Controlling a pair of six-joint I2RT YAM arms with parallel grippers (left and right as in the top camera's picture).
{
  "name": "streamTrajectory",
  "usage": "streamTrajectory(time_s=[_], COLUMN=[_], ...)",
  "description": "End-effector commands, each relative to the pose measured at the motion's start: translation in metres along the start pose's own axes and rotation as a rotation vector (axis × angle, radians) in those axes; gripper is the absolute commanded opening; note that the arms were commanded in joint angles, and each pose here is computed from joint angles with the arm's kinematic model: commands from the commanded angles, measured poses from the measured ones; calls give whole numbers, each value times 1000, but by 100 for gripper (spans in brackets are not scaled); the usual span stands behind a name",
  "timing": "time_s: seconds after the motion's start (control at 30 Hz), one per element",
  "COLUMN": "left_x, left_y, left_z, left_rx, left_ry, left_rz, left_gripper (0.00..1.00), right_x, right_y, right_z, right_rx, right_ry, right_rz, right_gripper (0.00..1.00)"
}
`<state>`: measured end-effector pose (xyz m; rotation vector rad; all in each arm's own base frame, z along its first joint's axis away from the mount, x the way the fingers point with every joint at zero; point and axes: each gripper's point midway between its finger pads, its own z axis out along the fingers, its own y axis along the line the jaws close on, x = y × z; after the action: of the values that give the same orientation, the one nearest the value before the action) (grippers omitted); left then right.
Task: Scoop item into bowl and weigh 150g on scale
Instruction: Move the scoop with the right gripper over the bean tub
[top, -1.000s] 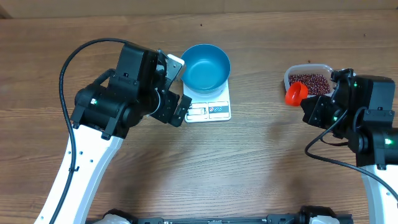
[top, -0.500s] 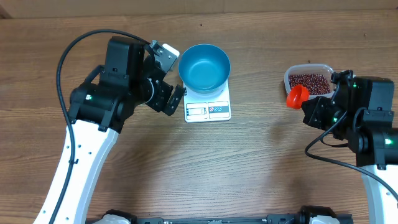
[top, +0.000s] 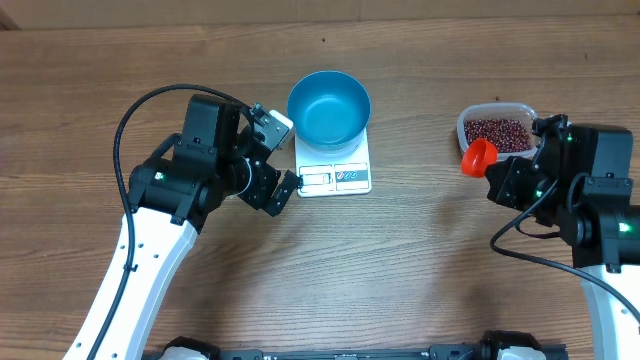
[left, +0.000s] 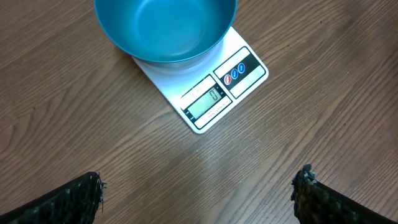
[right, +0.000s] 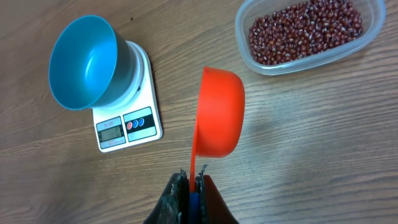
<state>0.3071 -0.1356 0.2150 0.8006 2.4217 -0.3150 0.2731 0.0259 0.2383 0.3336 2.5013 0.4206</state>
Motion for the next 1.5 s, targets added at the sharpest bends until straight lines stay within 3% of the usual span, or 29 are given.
streamTrajectory(time_s=[0.0, 0.13, 1.47], left_x=[-1, -2, -9], left_y=[0, 2, 4], left_z=[-2, 2, 6], left_rx=[0, 0, -4], left_ry=[-11, -9, -28], left_rz=[14, -51, -49], left_gripper=[100, 100, 100], right_x=[-7, -7, -5], right_y=[2, 2, 2], right_z=[-9, -9, -9], right_rx=[1, 1, 3], right_ry=[-32, -32, -22], right_rz=[0, 1, 2], right_gripper=[4, 4, 4])
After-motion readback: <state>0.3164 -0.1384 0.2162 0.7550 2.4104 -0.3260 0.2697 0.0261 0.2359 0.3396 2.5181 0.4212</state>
